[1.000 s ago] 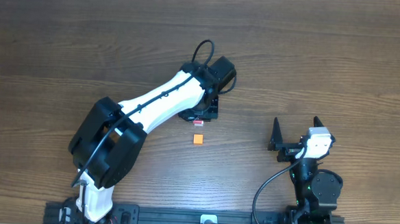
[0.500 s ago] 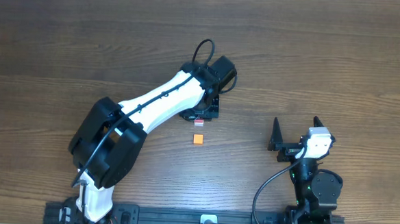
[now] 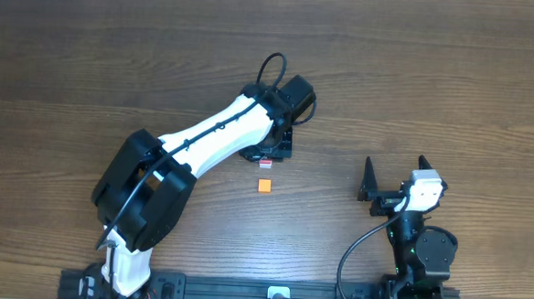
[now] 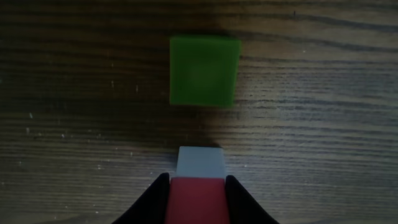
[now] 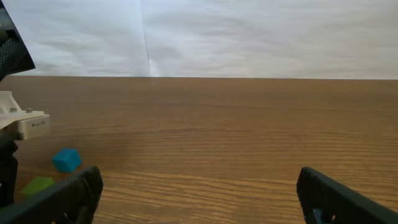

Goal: Stack Cubes

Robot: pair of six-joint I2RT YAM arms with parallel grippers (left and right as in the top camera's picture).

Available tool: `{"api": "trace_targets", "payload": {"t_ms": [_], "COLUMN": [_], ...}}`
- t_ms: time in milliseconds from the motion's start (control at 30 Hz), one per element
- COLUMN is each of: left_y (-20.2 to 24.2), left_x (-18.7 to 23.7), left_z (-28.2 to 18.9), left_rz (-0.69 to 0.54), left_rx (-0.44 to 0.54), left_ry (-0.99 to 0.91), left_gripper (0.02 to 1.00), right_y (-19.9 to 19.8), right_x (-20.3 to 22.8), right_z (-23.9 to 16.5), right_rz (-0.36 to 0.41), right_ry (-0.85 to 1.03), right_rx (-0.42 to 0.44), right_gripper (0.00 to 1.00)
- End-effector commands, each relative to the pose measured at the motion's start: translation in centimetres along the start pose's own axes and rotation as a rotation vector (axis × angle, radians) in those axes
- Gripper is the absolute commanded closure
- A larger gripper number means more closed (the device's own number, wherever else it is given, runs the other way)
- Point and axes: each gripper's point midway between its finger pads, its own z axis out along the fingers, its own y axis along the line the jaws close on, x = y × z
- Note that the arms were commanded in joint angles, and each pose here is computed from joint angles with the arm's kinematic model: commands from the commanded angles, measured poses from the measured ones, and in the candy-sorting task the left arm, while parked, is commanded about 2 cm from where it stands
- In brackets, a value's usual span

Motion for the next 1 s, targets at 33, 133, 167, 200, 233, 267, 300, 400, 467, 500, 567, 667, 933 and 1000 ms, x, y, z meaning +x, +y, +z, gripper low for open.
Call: {"api": "trace_targets", "payload": {"t_ms": [33,133,167,200,233,267,300,400,467,500,567,667,933,1000], "left_y": [0.7,0.7,0.7,0.7,0.7,0.7,0.7,0.7,0.7,0.7,0.8,1.0,1.5,1.0], "left_x": [0.0,-0.1,-0.1,-0.1,-0.1,-0.1,-0.1,-0.1,0.0,0.0,0.0,0.2,2.2,3.1], "left_z": [0.9,0.9,0.9,0.9,0.9,0.9,0.9,0.9,0.9,0.9,0.8,-0.1,-3.9,-4.5], "left_rz": [-0.019,-0.019,-0.019,-0.019,-0.019,-0.019,-0.019,-0.019,-0.019,-0.019,-0.019,-0.020,-0.001,0.019], "left_rx": [-0.030,-0.029,-0.029,-0.029,-0.029,-0.028,-0.029,-0.029,-0.030,-0.031,-0.032,-0.030,-0.014,-0.001], "left_ry": [0.005,0.003,0.003,0.003,0.003,0.003,0.003,0.003,0.005,0.005,0.007,0.005,0.020,0.033], "left_gripper": [0.691,0.634,0.627,0.621,0.617,0.612,0.606,0.584,0.544,0.522,0.430,0.380,0.327,0.321], "right_y": [0.3,0.3,0.3,0.3,0.3,0.3,0.3,0.3,0.3,0.3,0.3,0.3,0.3,0.3], "right_x": [0.1,0.1,0.1,0.1,0.1,0.1,0.1,0.1,0.1,0.1,0.1,0.1,0.1,0.1], "right_z": [0.0,0.0,0.0,0.0,0.0,0.0,0.0,0.0,0.0,0.0,0.0,0.0,0.0,0.0], "right_rz": [0.001,0.002,0.002,0.002,0.002,0.002,0.002,0.002,0.001,0.002,0.002,0.002,0.002,0.002], "right_ry": [0.000,0.000,0.000,0.000,0.000,0.000,0.000,0.000,0.000,0.000,0.000,0.000,0.000,0.000], "right_rx": [-0.014,-0.014,-0.014,-0.014,-0.014,-0.014,-0.014,-0.014,-0.014,-0.014,-0.014,-0.014,-0.014,-0.014], "right_gripper": [0.009,0.007,0.007,0.009,0.007,0.009,0.007,0.007,0.007,0.009,0.007,0.009,0.007,0.009]}}
